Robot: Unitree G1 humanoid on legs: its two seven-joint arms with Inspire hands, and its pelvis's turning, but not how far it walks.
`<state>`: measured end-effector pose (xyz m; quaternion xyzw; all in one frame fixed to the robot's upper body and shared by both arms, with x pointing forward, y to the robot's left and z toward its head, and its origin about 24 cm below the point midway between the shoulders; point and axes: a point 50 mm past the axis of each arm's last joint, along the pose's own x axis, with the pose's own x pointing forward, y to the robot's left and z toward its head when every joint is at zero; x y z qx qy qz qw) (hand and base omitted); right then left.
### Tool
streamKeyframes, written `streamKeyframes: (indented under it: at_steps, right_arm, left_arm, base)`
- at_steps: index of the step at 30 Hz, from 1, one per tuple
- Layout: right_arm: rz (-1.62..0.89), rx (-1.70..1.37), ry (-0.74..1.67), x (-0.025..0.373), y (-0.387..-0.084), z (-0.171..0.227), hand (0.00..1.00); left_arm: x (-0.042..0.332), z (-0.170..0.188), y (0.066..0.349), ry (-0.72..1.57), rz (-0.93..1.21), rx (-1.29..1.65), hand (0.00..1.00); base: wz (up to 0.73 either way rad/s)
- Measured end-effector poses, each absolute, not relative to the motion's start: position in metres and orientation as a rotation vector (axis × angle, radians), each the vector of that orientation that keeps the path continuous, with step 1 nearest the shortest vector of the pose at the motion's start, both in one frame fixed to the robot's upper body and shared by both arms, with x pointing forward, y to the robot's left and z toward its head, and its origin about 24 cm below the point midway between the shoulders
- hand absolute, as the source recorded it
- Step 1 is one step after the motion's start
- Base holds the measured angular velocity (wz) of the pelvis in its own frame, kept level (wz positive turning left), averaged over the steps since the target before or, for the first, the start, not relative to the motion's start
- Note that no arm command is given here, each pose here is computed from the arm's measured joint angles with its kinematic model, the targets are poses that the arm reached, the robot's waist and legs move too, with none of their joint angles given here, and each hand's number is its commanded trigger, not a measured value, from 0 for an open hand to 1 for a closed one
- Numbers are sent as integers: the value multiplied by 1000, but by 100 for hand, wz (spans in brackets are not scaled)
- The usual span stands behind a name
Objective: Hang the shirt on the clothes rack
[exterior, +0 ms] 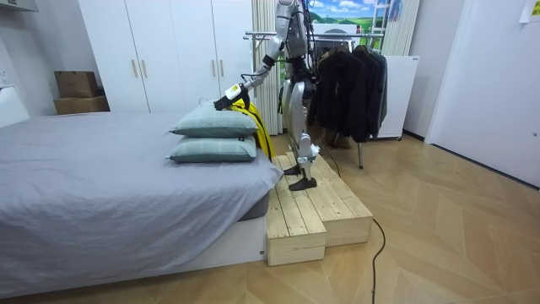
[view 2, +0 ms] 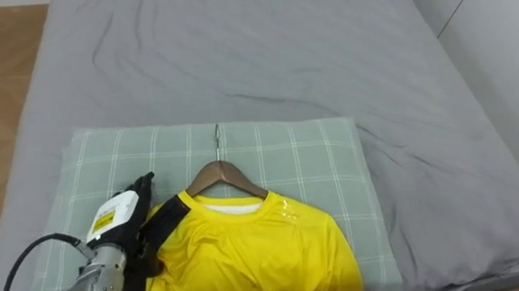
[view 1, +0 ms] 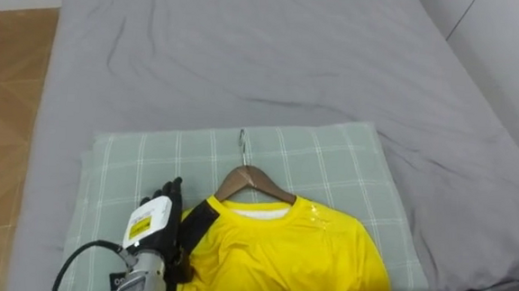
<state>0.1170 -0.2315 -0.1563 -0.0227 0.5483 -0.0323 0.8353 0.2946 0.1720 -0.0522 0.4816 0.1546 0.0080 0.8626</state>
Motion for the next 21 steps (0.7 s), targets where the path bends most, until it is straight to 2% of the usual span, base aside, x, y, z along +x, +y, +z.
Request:
streamKeyframes:
  at_steps: [19,20,21]
  right_arm:
    - [-10,-84,1127,138,-223,-152,0]
    - [-7,-87,1127,139,-223,-152,0]
    - [-5,-88,1126,139,-222,-152,0]
  left_arm:
    - [308,-41,172,306,67,987,0]
    - [310,-40,172,302,69,988,3]
    - [310,-40,172,302,70,989,13]
  base:
    - [4]
    - [0]
    - [0]
